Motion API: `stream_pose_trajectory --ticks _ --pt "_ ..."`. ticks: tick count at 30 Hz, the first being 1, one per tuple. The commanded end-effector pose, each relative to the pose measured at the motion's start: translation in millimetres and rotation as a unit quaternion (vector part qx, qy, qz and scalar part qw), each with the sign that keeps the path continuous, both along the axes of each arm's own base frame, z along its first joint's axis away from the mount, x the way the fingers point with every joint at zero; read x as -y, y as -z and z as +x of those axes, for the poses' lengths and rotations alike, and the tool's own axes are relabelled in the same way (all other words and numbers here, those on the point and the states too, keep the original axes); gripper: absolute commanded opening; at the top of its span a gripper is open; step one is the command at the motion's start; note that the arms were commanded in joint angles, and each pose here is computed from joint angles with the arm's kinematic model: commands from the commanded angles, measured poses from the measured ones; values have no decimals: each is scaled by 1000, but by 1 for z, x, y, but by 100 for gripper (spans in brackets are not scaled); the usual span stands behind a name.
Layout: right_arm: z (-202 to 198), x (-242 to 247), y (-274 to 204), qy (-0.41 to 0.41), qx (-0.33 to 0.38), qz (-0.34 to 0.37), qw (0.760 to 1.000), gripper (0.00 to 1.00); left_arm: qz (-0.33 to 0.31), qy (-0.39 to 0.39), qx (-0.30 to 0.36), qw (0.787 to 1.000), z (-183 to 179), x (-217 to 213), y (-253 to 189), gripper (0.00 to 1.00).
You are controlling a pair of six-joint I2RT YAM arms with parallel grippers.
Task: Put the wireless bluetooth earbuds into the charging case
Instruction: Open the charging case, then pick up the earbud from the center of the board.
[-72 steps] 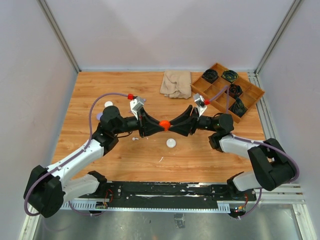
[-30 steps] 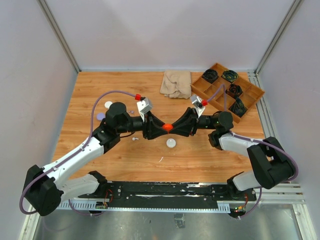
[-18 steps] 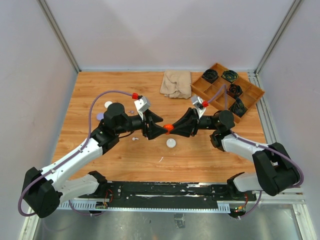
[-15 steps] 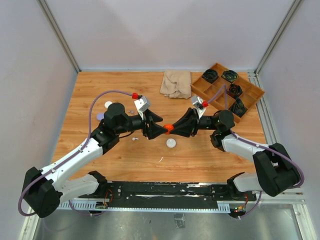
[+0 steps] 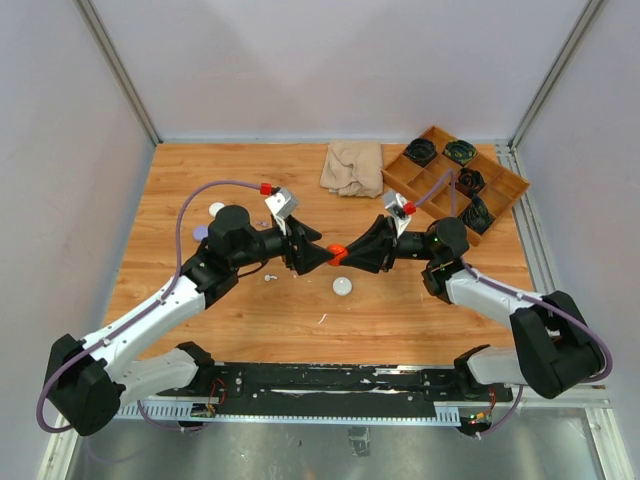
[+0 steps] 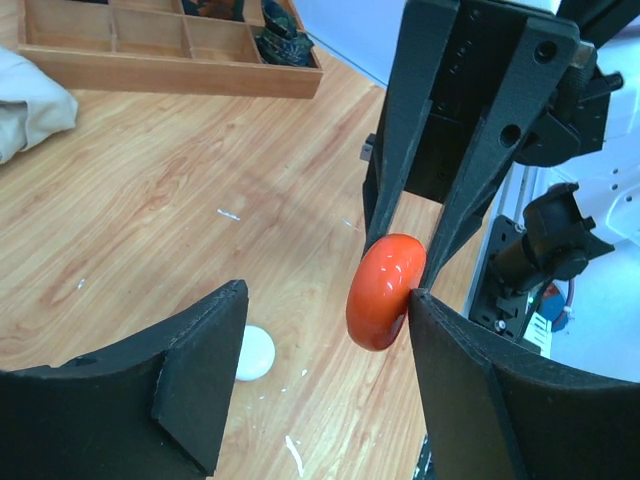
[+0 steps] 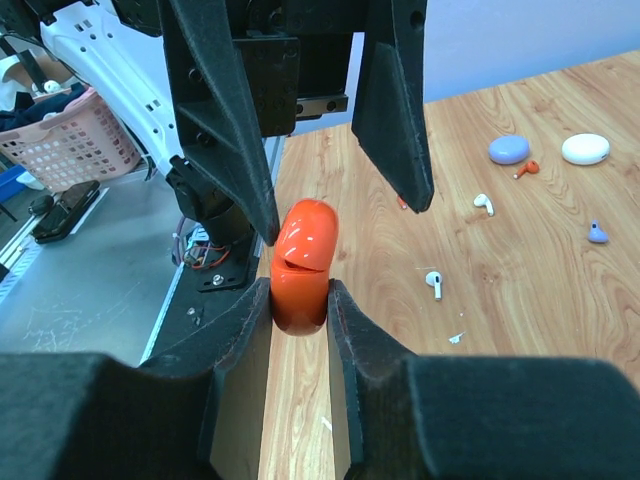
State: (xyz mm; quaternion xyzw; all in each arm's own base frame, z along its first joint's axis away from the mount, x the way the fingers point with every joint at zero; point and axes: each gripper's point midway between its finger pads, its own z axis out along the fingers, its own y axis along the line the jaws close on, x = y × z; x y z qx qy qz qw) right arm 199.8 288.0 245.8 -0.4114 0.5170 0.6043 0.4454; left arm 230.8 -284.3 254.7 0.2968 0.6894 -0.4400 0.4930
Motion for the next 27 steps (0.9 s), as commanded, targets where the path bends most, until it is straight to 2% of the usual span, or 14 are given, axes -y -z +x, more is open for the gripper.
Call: stream_pose_trajectory --ticks 1,11,17,22,27 --pt "-11 2 -8 -16 37 3 999 1 -13 -62 7 998 23 -15 -14 70" --pt "-9 1 -3 -10 38 -6 999 1 -20 -78 0 997 29 -18 -17 70" --pt "5 5 14 41 39 -43 997 1 -16 -125 -25 992 33 -32 -13 73" --pt "17 16 29 112 59 -78 989 1 17 -257 -92 962 48 -69 15 75" --pt "21 21 40 149 74 -85 982 1 55 -383 -164 907 51 -115 57 75"
